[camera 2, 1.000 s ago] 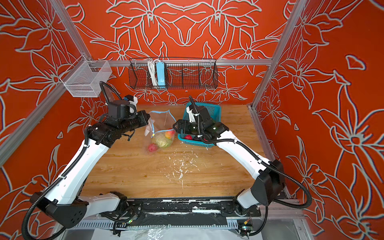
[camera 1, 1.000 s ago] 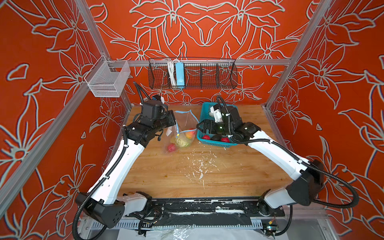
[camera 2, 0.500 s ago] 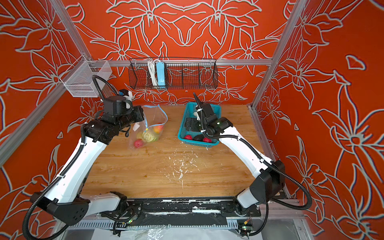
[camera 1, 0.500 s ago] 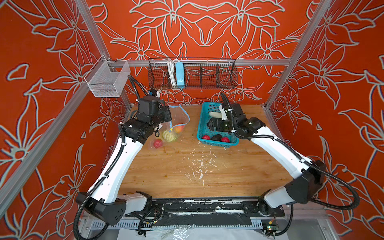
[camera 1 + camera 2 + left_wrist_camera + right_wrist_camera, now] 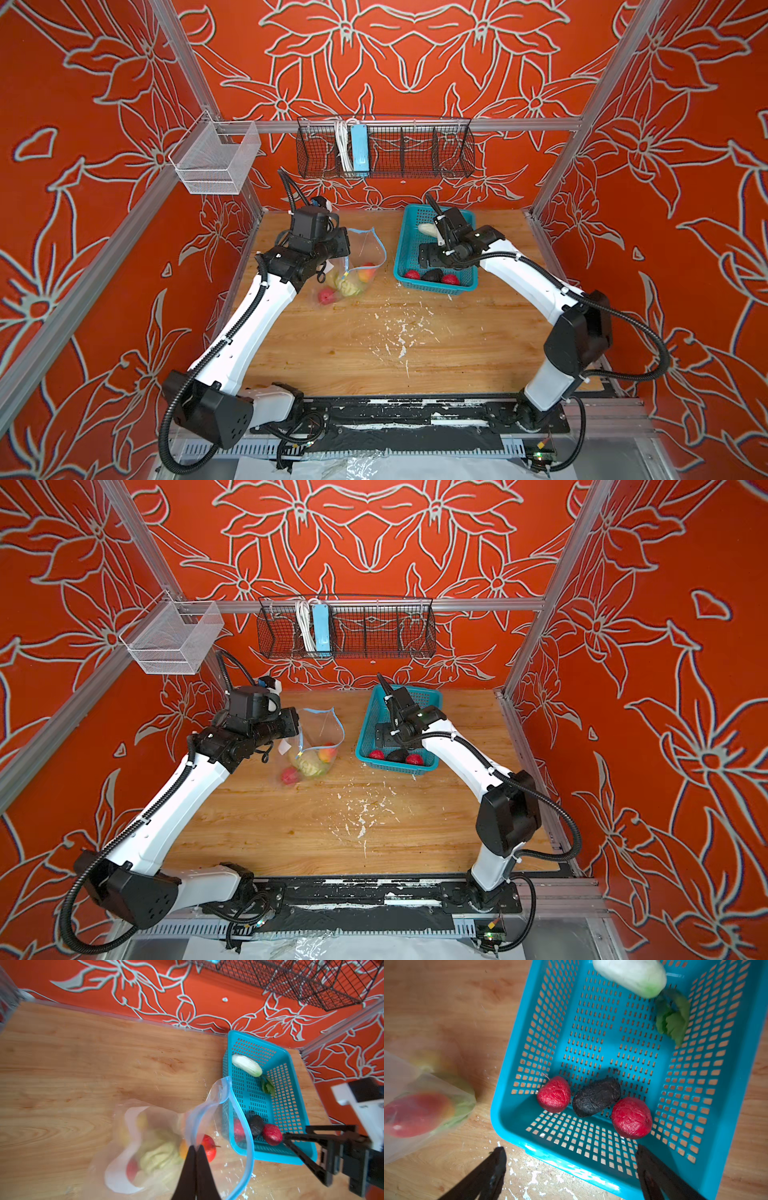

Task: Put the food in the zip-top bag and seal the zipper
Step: 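Open the right gripper and withdraw over the basket while the left gripper lifts the bag, then lower the right gripper into the basket and grasp a red beet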

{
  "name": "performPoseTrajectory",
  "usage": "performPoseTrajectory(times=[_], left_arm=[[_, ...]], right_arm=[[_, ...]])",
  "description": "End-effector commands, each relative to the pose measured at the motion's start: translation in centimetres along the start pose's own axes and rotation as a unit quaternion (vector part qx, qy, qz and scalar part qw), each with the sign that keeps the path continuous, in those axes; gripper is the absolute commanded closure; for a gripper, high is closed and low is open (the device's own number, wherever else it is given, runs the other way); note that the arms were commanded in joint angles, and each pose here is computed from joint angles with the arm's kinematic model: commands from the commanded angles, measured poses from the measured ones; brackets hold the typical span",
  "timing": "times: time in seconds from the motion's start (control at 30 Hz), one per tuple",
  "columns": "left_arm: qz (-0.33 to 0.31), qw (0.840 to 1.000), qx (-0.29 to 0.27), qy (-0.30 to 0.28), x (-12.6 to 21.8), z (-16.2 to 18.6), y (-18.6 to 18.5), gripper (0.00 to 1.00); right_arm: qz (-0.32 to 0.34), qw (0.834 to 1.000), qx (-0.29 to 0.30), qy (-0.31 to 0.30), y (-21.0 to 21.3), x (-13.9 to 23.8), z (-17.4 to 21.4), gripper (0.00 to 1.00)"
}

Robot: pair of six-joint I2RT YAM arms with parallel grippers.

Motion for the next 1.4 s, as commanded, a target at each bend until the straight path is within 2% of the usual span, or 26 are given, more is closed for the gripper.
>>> performPoseTrajectory(times=[0.0,0.53,0.93,1.2,1.37], left_arm=[[0.04,0.999,0.01,-0.013,-0.1,-0.1,-0.8,1.0],[0.049,0.999,0.007,-0.001,-0.5,2.5,-0.4,1.0],[0.036,0.999,0.006,-0.01,-0.1,2.6,0.0,1.0],[0.037,0.999,0.005,-0.007,-0.3,2.7,0.0,1.0],[0.037,0.999,0.006,-0.006,-0.3,2.7,0.0,1.0]], right_arm=[[0.004,1.0,-0.002,0.021,0.0,-0.5,0.1,0.02],[0.0,0.993,-0.012,0.116,2.0,-6.3,0.4,0.1],[0.0,0.984,-0.036,0.174,2.7,-10.1,1.4,0.2],[0.018,0.982,-0.043,0.185,2.1,-11.7,2.2,0.21],[0.035,0.98,-0.04,0.194,1.6,-12.6,2.7,0.25]])
Point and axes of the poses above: each gripper's point midway between its finger pads, its own x axis back along the fingers, its own y axis along the line the jaws close on, z = x × y, the point moved 4 cm from there along x, back along the fingers, and after that the axes turned 8 degrees about -x, right-handed, at the moved point
